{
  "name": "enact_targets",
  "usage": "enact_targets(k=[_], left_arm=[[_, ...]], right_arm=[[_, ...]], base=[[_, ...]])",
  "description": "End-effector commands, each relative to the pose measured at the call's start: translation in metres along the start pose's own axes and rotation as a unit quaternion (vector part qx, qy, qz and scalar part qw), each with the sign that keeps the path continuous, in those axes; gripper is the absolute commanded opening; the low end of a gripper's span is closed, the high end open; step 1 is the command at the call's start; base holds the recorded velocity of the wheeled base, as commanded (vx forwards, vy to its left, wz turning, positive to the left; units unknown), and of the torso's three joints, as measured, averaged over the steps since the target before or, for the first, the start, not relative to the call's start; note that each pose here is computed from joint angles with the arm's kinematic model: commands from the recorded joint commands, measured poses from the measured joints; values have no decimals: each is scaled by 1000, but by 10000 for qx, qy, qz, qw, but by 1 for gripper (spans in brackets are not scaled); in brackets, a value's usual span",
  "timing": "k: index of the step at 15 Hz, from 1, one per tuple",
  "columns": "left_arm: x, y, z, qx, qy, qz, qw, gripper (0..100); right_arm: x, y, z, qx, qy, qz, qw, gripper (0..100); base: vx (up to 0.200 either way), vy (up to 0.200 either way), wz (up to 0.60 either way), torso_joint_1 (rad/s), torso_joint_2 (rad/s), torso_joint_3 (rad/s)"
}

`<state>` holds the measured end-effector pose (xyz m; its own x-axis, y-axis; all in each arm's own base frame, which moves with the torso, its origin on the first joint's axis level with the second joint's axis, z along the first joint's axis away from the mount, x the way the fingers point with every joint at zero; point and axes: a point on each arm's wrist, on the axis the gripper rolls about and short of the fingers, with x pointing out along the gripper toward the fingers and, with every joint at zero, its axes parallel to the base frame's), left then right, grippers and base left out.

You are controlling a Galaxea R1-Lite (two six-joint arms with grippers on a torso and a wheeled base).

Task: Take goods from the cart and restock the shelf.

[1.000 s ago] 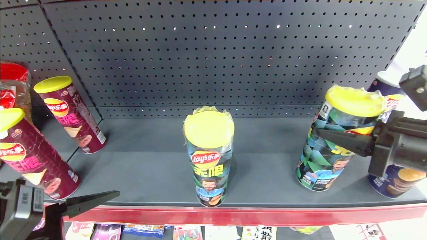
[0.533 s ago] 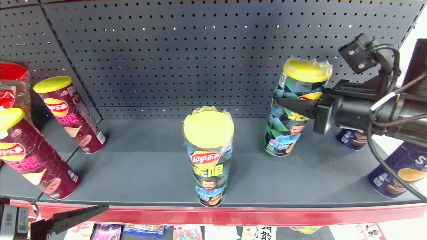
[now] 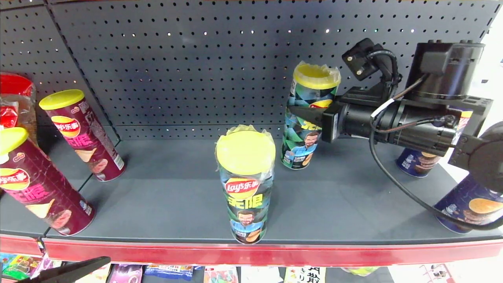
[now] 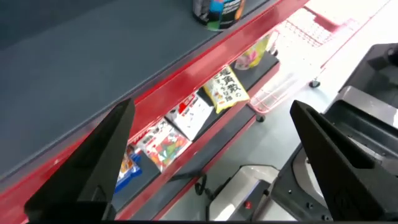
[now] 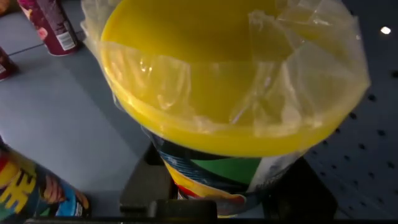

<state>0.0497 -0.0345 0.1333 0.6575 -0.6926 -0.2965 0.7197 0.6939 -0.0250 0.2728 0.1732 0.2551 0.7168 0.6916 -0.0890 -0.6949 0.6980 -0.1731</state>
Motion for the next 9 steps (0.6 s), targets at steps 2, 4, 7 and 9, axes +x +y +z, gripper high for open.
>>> enact_targets(k=[2,4,7,9], left_arm=[[-7,-2,-4,-85,-57,122,9999,100],[-10,-3,-7,-98,-12,135,9999,100],[-12,-3,-6,-110,13,302,9995,100],[-12,-3,-6,-108,6,310,9995,100]], right_arm=[[15,2,-6,14,85,97,9999,0],[20,3,-7,19,80,127,9999,0],[34,3,-5,3,18,177,9998,0],[41,5,-4,2,-19,255,9997,0]], base=[[0,0,0,0,0,0],[0,0,0,0,0,0],[0,0,0,0,0,0],[0,0,0,0,0,0]])
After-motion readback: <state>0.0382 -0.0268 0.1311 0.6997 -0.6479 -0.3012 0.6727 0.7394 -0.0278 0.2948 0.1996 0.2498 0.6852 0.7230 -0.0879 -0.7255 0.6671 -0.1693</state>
